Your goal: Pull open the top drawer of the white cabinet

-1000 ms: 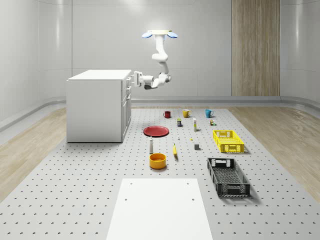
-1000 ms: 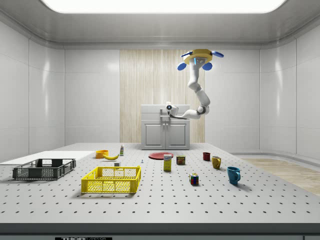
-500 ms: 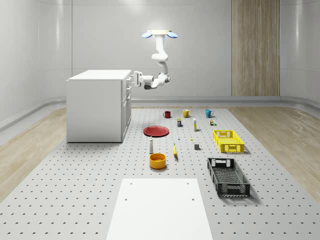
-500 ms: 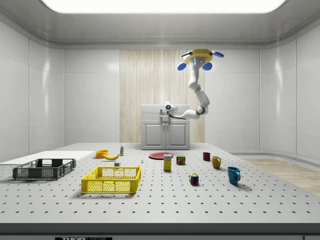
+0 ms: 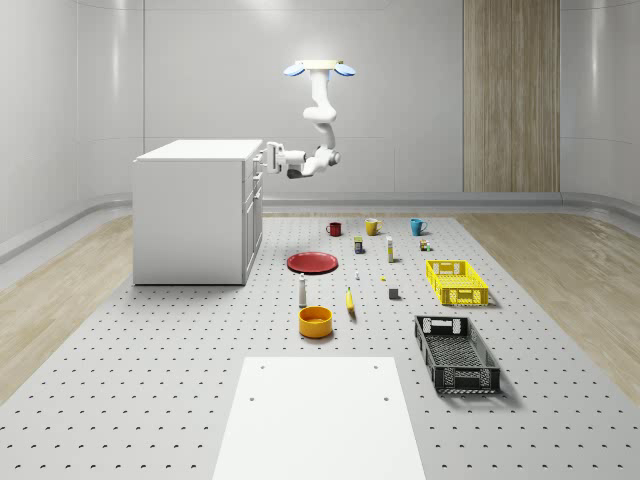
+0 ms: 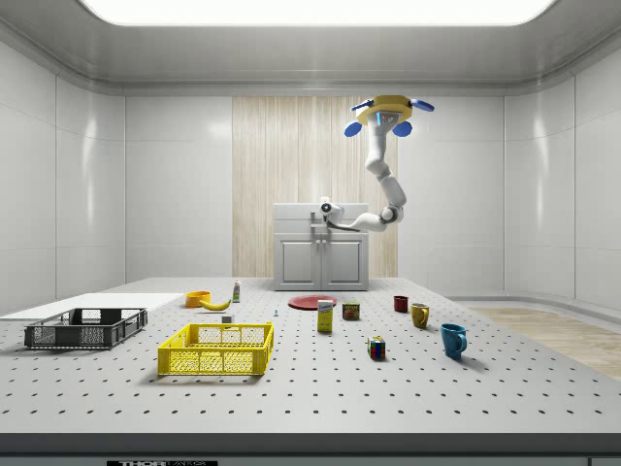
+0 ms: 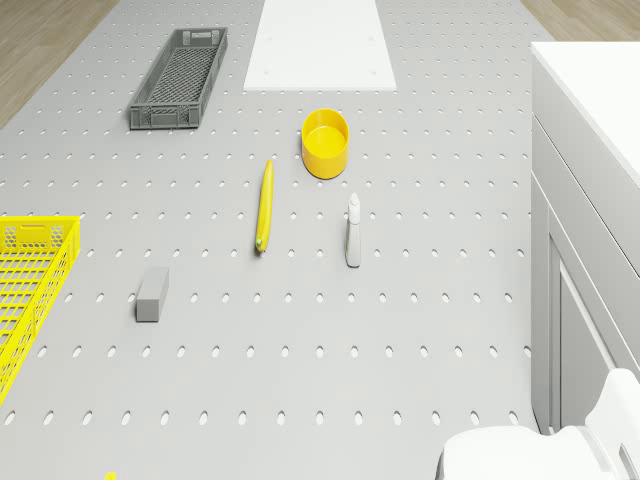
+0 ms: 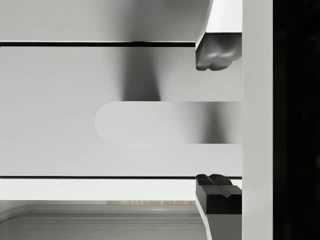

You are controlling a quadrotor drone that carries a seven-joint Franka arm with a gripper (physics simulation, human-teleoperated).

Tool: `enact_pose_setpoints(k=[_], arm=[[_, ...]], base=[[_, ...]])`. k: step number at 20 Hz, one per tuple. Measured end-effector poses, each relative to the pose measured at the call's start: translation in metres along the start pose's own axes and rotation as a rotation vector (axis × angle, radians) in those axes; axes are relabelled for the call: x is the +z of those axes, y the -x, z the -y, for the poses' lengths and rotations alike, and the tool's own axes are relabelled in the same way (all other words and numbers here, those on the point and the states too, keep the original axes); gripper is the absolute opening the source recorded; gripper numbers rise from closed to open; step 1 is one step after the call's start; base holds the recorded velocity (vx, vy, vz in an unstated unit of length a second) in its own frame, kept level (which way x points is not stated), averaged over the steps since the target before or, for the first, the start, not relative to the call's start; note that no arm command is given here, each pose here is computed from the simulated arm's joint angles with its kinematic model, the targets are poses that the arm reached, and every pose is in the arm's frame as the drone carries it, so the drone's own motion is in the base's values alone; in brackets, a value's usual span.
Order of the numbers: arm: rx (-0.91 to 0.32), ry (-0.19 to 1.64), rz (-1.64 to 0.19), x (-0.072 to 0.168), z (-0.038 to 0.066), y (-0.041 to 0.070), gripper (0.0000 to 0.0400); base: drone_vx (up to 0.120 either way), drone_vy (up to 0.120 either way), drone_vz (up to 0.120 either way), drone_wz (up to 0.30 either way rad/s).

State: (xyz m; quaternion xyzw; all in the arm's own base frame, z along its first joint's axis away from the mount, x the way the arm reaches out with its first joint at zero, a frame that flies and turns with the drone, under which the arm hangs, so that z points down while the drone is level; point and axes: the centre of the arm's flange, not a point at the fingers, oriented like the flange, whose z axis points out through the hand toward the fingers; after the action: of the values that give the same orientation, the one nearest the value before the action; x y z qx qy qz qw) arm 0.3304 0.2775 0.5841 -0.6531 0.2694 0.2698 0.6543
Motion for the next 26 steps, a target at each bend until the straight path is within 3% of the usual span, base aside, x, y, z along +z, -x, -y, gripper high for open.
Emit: enact_pose_setpoints(k=[3,6,11,26], arm=[[0.0,0.0,0.0,0.004,0.0,0.0,0.0289],[0.0,0.0,0.0,0.006,0.0,0.0,0.0192],[0.0,0.0,0.0,0.007,0.0,0.0,0.013],[0.0,0.004,-0.003,-0.012,0.0,0.0,0.0121]], base=[[0.0,0.0,0.0,0.0],[0.0,0.0,0.0,0.0],[0.0,0.0,0.0,0.0],[0.0,0.0,0.0,0.0]])
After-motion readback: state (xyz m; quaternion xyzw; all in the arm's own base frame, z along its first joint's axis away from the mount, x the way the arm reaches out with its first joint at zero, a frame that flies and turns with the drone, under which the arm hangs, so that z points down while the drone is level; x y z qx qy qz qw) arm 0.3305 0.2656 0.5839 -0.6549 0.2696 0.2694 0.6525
